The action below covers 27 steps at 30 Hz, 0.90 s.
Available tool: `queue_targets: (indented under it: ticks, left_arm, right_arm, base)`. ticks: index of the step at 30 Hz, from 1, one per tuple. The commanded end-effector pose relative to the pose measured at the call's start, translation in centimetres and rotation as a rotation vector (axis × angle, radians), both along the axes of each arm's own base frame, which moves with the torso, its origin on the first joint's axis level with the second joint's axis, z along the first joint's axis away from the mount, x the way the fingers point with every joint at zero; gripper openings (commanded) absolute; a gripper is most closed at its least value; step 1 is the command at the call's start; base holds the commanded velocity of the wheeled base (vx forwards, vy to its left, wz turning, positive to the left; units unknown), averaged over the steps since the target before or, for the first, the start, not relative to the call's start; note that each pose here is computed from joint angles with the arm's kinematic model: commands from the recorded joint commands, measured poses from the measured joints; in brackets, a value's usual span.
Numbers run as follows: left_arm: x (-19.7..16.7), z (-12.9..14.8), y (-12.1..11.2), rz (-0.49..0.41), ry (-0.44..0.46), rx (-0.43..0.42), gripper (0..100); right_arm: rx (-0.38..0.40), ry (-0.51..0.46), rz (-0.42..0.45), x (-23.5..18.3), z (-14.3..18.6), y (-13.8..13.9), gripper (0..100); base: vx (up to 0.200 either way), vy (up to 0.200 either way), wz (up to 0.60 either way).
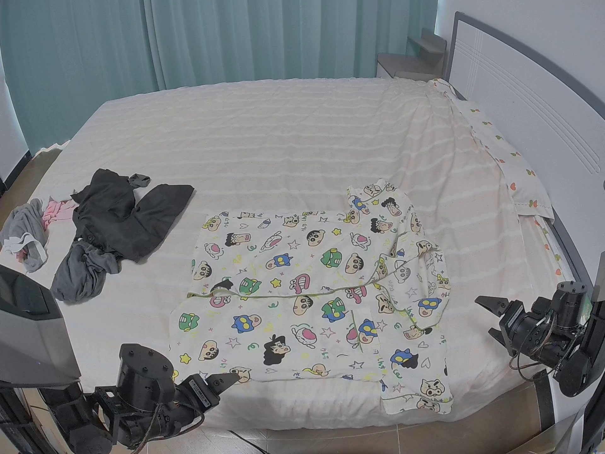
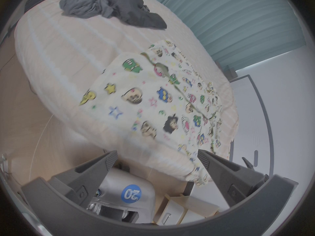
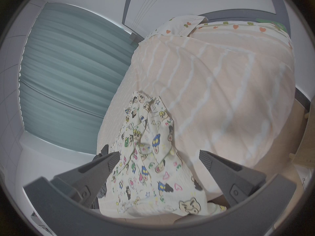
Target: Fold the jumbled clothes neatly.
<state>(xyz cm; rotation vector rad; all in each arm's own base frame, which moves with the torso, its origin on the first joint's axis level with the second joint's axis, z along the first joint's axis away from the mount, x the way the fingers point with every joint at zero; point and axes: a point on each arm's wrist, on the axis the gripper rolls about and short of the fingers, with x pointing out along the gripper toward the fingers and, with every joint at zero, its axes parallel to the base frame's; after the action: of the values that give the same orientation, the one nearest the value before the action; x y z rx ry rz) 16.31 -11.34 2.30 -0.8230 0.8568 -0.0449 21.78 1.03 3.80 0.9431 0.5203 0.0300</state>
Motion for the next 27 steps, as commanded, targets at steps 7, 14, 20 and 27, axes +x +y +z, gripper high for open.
queue_targets:
  ticks: [7, 14, 20, 27]
  left_arm:
    - [0.4, -3.1, 0.6, 0.059, 0.137, 0.084, 100]
    - [4.0, -4.7, 1.9, 0.181, 0.129, 0.092, 100]
    - [5.7, -5.4, 2.2, 0.231, 0.106, 0.115, 100]
    - [7.7, -5.7, 1.4, 0.265, 0.050, 0.116, 100]
  right_arm:
    - [-0.004, 0.043, 0.032, -0.3, -0.9, 0.6, 100]
    - [-0.004, 0.045, 0.044, -0.4, -0.9, 0.9, 100]
    - [-0.004, 0.044, 0.044, -0.4, -0.9, 0.9, 100]
    - [-0.005, 0.042, 0.042, -0.4, -0.8, 0.9, 100]
  base:
    - [0.000, 0.000, 0.00]
    - [0.000, 0.000, 0.00]
    - [0.000, 0.000, 0.00]
    - [0.000, 0.000, 0.00]
